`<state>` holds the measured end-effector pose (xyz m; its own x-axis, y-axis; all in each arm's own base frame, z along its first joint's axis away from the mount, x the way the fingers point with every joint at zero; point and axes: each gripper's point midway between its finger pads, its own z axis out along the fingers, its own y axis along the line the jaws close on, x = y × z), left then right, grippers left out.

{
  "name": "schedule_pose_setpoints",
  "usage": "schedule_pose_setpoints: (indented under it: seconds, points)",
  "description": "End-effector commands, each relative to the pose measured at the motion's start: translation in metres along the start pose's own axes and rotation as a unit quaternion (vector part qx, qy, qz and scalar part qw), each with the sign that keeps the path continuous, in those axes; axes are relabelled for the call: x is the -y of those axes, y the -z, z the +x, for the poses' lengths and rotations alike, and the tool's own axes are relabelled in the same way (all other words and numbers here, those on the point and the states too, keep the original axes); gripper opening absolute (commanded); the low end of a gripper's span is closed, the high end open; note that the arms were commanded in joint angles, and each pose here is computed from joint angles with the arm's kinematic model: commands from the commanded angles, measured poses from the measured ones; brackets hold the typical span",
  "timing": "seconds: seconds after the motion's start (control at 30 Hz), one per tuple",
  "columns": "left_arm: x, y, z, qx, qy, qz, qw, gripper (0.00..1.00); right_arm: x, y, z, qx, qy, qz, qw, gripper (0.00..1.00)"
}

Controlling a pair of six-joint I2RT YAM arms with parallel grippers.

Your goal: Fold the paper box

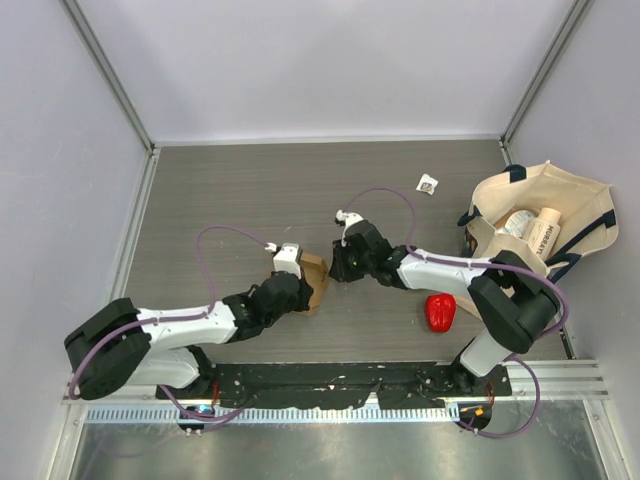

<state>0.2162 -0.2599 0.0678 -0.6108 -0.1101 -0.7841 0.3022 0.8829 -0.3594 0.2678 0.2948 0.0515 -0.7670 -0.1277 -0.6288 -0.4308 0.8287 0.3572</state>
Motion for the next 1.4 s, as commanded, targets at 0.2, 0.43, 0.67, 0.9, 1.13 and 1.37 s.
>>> schedule_pose_setpoints:
  seconds: [0.2, 0.43, 0.67, 0.9, 1.13, 1.37]
  points:
    - [0.017, -0.023, -0.003, -0.003, 0.031, 0.033, 0.999, 0.0, -0.005, 0.0, -0.001, 0.021, -0.01, 0.008, 1.0, 0.24]
    - [0.004, -0.034, 0.017, -0.021, 0.03, 0.018, 0.999, 0.0, -0.004, 0.003, 0.003, 0.019, -0.014, 0.008, 1.0, 0.25]
    - [-0.005, -0.038, 0.039, -0.04, 0.042, 0.011, 0.998, 0.0, -0.015, 0.008, 0.012, 0.015, -0.017, -0.011, 1.0, 0.24]
    - [-0.015, -0.034, 0.043, -0.042, 0.046, -0.005, 0.998, 0.0, -0.011, -0.001, 0.005, 0.036, 0.0, 0.013, 0.999, 0.24]
    - [-0.022, -0.033, 0.051, -0.05, 0.044, -0.014, 0.998, 0.0, -0.016, 0.0, -0.003, 0.041, 0.033, 0.006, 0.999, 0.23]
    - [-0.023, -0.036, 0.058, -0.061, 0.044, -0.016, 0.997, 0.0, -0.046, -0.005, 0.002, 0.039, 0.018, -0.049, 0.998, 0.23]
